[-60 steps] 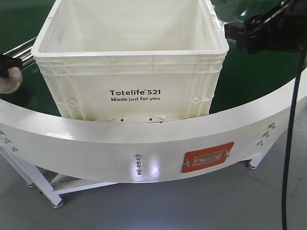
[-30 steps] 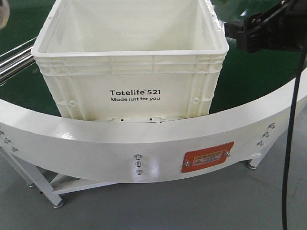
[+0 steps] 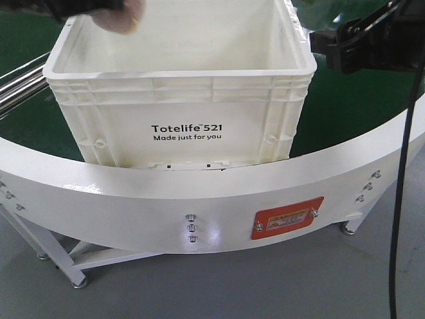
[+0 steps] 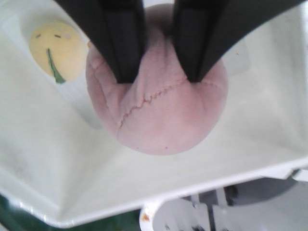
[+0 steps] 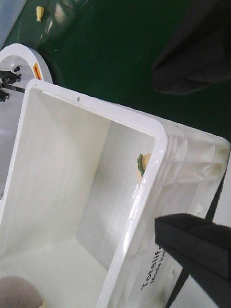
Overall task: Place moving items into box and shelve
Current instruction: 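Carry the peach over the tote and drop it inside with left gripper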
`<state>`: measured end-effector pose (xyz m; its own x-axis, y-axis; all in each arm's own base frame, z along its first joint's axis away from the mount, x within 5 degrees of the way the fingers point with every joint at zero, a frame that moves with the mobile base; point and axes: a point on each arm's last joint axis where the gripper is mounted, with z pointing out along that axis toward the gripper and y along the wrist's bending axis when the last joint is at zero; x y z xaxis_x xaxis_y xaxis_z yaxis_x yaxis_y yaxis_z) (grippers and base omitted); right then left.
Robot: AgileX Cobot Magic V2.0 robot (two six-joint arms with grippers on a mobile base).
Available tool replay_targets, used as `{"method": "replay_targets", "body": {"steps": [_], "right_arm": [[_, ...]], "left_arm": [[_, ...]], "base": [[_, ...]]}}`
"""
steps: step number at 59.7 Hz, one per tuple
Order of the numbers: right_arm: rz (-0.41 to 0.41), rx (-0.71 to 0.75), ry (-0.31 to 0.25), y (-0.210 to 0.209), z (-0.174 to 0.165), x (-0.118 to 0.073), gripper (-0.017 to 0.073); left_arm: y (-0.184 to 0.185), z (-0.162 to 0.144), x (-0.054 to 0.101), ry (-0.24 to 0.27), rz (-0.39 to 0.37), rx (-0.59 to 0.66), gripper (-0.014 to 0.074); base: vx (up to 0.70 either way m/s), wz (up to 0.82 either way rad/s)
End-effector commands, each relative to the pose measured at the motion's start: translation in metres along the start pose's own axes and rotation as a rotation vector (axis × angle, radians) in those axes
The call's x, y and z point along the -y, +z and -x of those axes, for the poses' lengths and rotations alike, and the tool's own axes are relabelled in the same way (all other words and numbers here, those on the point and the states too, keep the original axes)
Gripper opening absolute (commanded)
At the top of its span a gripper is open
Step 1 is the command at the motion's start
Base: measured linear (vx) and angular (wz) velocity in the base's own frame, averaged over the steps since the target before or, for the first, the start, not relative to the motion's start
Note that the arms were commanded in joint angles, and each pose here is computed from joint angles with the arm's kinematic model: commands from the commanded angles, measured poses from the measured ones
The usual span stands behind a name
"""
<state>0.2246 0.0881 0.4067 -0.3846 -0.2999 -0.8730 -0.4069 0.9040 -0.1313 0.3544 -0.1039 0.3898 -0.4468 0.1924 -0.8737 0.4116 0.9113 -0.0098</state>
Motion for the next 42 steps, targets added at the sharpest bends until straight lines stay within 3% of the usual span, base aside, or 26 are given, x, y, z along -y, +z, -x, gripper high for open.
{"method": "replay_targets", "body": {"steps": [1, 6, 9, 15, 31, 42], "right_arm": [[-0.016, 0.09, 0.004, -0.005, 0.014, 0.003, 0.0557], [-0.02, 0.073, 0.027, 0.003, 0.014, 0.004, 0.0557], [-0.043, 0.054, 0.078, 0.009, 0.015, 0.009, 0.0557], [-0.087, 0.005, 0.15, 0.022, 0.022, 0.025, 0.0557], [-0.119, -0.166, 0.161, 0.061, 0.055, 0.042, 0.0557], [-0.127, -0.25, 0.177, 0.095, 0.071, 0.048, 0.0557]], "left_arm": [[-0.017, 0.021, 0.005, 0.011, 0.008, 0.128, 0.0418], [-0.021, 0.022, 0.006, 0.034, 0.008, 0.108, 0.0573], [-0.025, 0.026, 0.006, 0.058, 0.01, 0.084, 0.0642], [-0.036, 0.035, 0.005, 0.045, 0.029, 0.058, 0.0709], [-0.037, 0.052, -0.017, -0.023, 0.24, -0.097, 0.0659], [-0.024, 0.053, -0.043, -0.122, 0.321, -0.188, 0.0616]], "base": [[0.0, 0.0], [0.0, 0.0], [0.0, 0.0], [0.0, 0.0], [0.0, 0.0], [0.0, 0.0]]}}
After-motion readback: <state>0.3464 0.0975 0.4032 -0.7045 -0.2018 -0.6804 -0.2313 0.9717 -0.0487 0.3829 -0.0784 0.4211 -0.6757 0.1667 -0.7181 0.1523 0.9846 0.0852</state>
